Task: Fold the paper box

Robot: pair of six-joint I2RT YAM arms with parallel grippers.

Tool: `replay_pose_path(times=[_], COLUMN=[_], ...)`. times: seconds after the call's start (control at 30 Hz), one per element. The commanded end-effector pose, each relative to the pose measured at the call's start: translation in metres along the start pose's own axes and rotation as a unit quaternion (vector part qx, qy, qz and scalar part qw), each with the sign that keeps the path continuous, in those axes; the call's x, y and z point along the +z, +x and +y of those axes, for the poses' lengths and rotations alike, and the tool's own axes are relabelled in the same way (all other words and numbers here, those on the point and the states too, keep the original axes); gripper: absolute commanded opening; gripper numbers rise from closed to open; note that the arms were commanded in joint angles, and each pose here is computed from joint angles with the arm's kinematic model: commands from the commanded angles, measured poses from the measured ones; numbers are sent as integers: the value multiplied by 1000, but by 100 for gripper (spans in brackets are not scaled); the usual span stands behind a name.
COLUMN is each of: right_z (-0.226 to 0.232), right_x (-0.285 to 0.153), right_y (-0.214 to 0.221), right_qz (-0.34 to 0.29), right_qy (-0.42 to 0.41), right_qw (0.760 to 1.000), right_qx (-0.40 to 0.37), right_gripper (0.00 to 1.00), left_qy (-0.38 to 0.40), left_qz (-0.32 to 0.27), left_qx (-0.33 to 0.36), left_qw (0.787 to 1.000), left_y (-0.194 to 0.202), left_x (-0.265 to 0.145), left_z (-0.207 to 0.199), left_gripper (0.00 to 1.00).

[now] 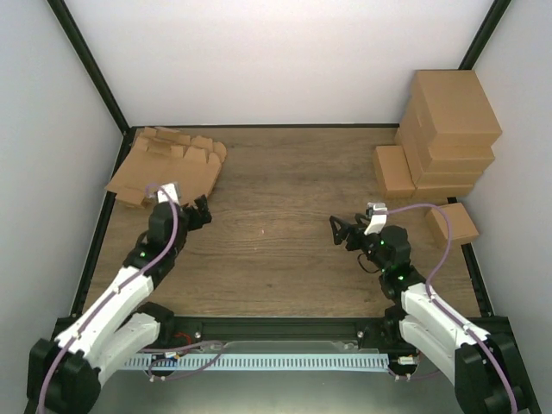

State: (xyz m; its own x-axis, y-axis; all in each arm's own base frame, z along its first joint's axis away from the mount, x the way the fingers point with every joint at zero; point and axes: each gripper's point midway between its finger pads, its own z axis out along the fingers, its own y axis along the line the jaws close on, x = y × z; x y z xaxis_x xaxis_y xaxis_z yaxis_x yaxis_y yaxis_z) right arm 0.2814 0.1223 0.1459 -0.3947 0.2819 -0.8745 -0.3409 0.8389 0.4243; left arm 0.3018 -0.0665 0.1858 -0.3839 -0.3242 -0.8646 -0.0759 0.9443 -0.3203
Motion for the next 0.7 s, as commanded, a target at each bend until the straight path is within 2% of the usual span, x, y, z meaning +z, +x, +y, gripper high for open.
replay_pose_path(times=[0.0, 0.17, 0.2, 0.3, 0.47, 0.6, 0.67], right_z=[-3, -2, -2, -2, -2, -2, -3], right_x=[-2, -2, -2, -3, -2, -2, -3], right_y=[-8, -8, -9, -10, -10, -10, -11], right_qz=[-14, -16, -17, -23, -26, -25, -26], right_qy=[13, 9, 9, 8, 8, 9, 12], right_qw=[1000, 1000, 1000, 1000, 1000, 1000, 1000], right_qx=[2, 2, 2, 1, 0, 0, 0], right_gripper=[100, 100, 100, 100, 100, 100, 100], left_qy=[-50, -83, -86, -132, -163, -198, -210], left_qz=[42, 83, 85, 121, 194, 233, 232], left_qx=[25, 73, 84, 127, 170, 168, 129], left_qw=[998, 990, 989, 976, 952, 937, 941], left_y=[2, -10, -23, -32, -31, -31, -38], left_x=[21, 52, 59, 79, 108, 116, 116], left_z=[4, -6, -13, -11, 3, 32, 52], left_gripper=[100, 100, 100, 100, 98, 90, 89])
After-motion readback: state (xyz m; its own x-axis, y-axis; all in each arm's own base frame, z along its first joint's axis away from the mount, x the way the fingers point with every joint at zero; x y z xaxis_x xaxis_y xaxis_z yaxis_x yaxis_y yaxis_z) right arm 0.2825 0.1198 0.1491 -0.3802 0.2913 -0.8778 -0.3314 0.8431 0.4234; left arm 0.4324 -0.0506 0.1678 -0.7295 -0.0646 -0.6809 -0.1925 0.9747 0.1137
